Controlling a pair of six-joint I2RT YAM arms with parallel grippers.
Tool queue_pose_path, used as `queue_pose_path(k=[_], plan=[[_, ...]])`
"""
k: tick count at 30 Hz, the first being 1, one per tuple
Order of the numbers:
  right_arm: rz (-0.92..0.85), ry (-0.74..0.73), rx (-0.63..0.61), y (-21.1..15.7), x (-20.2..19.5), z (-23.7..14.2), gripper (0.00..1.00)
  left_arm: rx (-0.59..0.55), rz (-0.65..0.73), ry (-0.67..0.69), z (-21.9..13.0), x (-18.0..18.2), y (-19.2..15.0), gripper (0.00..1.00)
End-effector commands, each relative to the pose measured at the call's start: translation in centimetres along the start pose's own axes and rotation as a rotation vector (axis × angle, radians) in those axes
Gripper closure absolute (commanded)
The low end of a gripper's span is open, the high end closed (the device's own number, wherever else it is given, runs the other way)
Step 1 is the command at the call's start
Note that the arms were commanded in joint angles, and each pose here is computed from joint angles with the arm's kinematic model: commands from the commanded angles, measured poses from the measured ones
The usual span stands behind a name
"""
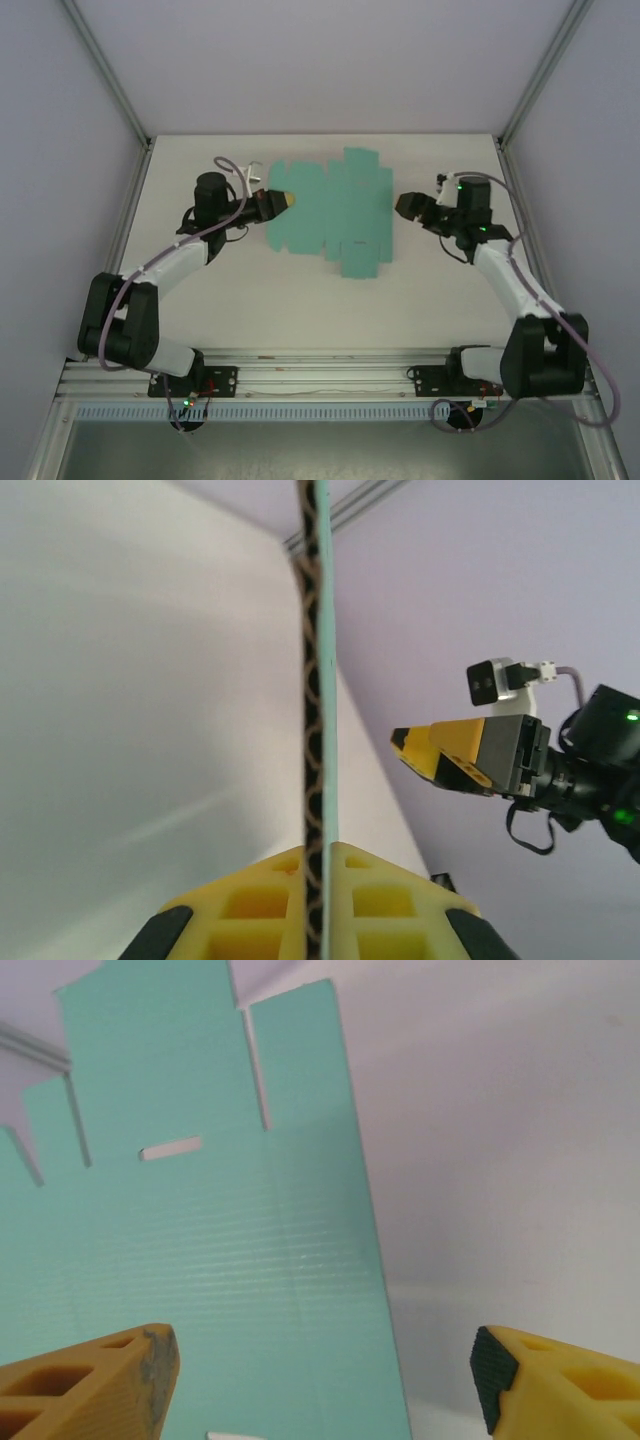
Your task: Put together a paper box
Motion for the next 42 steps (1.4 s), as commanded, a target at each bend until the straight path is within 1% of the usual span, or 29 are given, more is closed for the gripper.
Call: queue_pose_path(k=[1, 3, 6, 10, 13, 17, 19, 21, 22, 24, 25, 26, 27, 28, 30, 34, 35, 36, 37, 38, 39, 40, 42], plan=[[-0.058, 0.185, 0.082, -1.5, 2.5, -2.0, 0.20, -0.051, 0.119, -0.193, -1.8, -5.9, 1.9, 1.00], [-0.062, 0.228, 0.072, -1.3, 3.3, -2.8, 0.21, -0.068, 0.159, -0.231, -2.7, -7.5, 1.9, 1.00], [-0.050, 0.324, 0.076, -1.2, 4.6, -3.3, 0.24, -0.098, 0.206, -0.220, -3.9, -8.9, 1.7, 1.00], [-0.038, 0.439, 0.097, -1.0, 5.8, -3.5, 0.38, -0.138, 0.239, -0.210, -5.0, -9.9, 1.5, 1.00], [-0.065, 0.524, 0.083, -0.5, 6.9, -3.9, 0.43, -0.136, 0.242, -0.210, -5.1, -10.0, 1.4, 1.00], [-0.090, 0.554, 0.064, -0.1, 7.5, -4.3, 0.52, -0.130, 0.225, -0.213, -4.9, -9.8, 1.3, 1.00], [-0.096, 0.553, 0.060, 0.0, 7.6, -4.4, 0.59, -0.125, 0.216, -0.209, -4.8, -9.5, 1.2, 1.00], [-0.094, 0.535, 0.050, 0.2, 7.5, -4.3, 0.73, -0.124, 0.213, -0.196, -4.7, -9.3, 1.2, 1.00], [-0.091, 0.523, 0.046, 0.3, 7.4, -4.2, 0.82, -0.125, 0.210, -0.189, -4.7, -9.1, 1.1, 1.00], [-0.096, 0.526, 0.053, 0.2, 7.4, -4.2, 0.91, -0.127, 0.206, -0.182, -4.6, -8.9, 1.1, 1.00], [-0.100, 0.528, 0.056, 0.1, 7.4, -4.2, 0.97, -0.125, 0.202, -0.181, -4.6, -8.8, 1.2, 1.00], [-0.108, 0.527, 0.055, 0.1, 7.4, -4.3, 1.00, -0.125, 0.198, -0.179, -4.5, -8.7, 1.2, 1.00], [-0.107, 0.505, 0.047, 0.1, 7.2, -4.1, 1.00, -0.124, 0.195, -0.177, -4.5, -8.6, 1.2, 1.00], [-0.101, 0.451, 0.037, 0.1, 6.7, -3.9, 1.00, -0.124, 0.188, -0.173, -4.4, -8.5, 1.2, 1.00], [-0.154, 0.293, 0.048, -0.5, 5.6, -3.3, 1.00, -0.122, 0.185, -0.166, -4.4, -8.4, 1.2, 1.00], [-0.398, -0.052, 0.085, -2.1, 4.2, -1.8, 1.00, -0.138, 0.160, -0.101, -4.4, -7.2, 0.9, 1.00], [-0.457, -0.113, 0.082, -2.3, 4.0, -1.5, 1.00, -0.141, 0.144, -0.063, -4.4, -6.6, 0.8, 0.94], [-0.514, -0.159, 0.078, -2.4, 3.9, -1.2, 1.00, -0.143, 0.128, -0.004, -4.4, -5.6, 0.6, 0.83], [-0.558, -0.186, 0.076, -2.5, 3.8, -0.9, 1.00, -0.146, 0.109, 0.066, -4.5, -4.5, 0.2, 0.61], [-0.588, -0.196, 0.075, -2.6, 3.8, -0.7, 1.00, -0.155, 0.080, 0.156, -4.7, -3.0, -0.1, 0.36], [-0.629, -0.183, 0.084, -2.8, 3.9, -0.3, 1.00, -0.164, 0.053, 0.263, -5.1, -1.3, -0.6, 0.15], [-0.663, -0.162, 0.096, -3.1, 4.1, 0.0, 1.00, -0.171, 0.032, 0.353, -5.5, 0.2, -1.1, 0.00], [-0.723, -0.136, 0.169, -4.2, 3.8, 1.2, 1.00, -0.187, -0.008, 0.533, -6.8, 3.0, -2.4, 0.00]])
Point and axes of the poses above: each hand's point on the last joint's axis, 136 mm out from that joint toward the fingers, its own z axis out along the fingers, its own x axis along the line the jaws close on, y = z × x, the point moved 5 cm from there along -z, back along the fingers, and after that the axes turned 1 degree about -z, right-handed, at the moved point
